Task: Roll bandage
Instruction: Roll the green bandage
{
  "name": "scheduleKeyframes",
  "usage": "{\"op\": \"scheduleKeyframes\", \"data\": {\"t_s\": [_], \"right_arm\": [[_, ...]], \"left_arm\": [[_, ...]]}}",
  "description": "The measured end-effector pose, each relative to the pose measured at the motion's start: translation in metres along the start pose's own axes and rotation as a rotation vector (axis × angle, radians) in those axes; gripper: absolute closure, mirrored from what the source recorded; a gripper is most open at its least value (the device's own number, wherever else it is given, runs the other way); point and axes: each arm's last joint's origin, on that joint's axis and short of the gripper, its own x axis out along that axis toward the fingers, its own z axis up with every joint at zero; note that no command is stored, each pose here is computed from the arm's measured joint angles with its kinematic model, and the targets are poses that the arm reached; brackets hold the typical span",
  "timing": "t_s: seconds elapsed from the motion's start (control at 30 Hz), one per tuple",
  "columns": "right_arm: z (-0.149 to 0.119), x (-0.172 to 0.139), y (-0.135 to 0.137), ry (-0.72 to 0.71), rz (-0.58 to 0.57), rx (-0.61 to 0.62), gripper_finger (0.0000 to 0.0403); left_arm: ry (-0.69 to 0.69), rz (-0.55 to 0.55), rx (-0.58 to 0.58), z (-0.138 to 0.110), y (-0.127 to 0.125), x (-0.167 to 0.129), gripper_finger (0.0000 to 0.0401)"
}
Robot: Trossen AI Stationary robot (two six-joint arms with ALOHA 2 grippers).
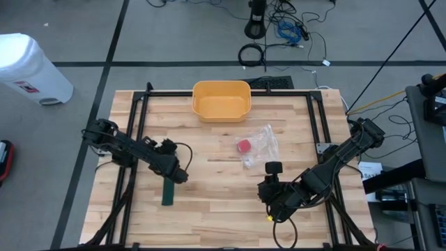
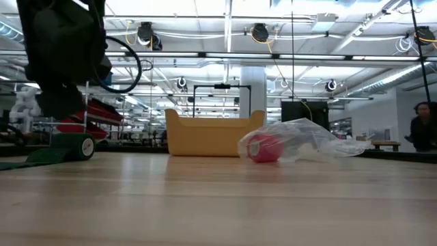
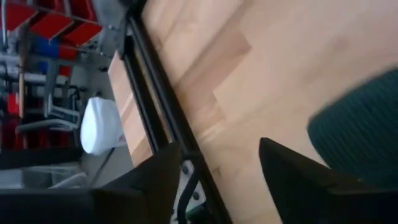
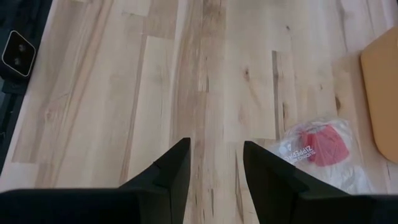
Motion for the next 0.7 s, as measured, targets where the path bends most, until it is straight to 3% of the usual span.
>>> {"op": "scheduleKeyframes", "data": {"t_s": [0.3,0.5,0.7], "right_arm": [[0.0,0.0,0.0,0.0,0.0,0.0,0.0271],[0.0,0.0,0.0,0.0,0.0,0.023,0.0271],[0.0,0.0,0.0,0.0,0.0,0.029,0.0271]], "left_arm": [[-0.072,-0.008,0.275,-0.021,-0.003,-0.012,0.0294],[-0.108,-0.005,0.293,-0.03,-0.003,-0.015,0.031],[-0.088,0.086,0.257,-0.038,0.002,0.003,0.0311]]}}
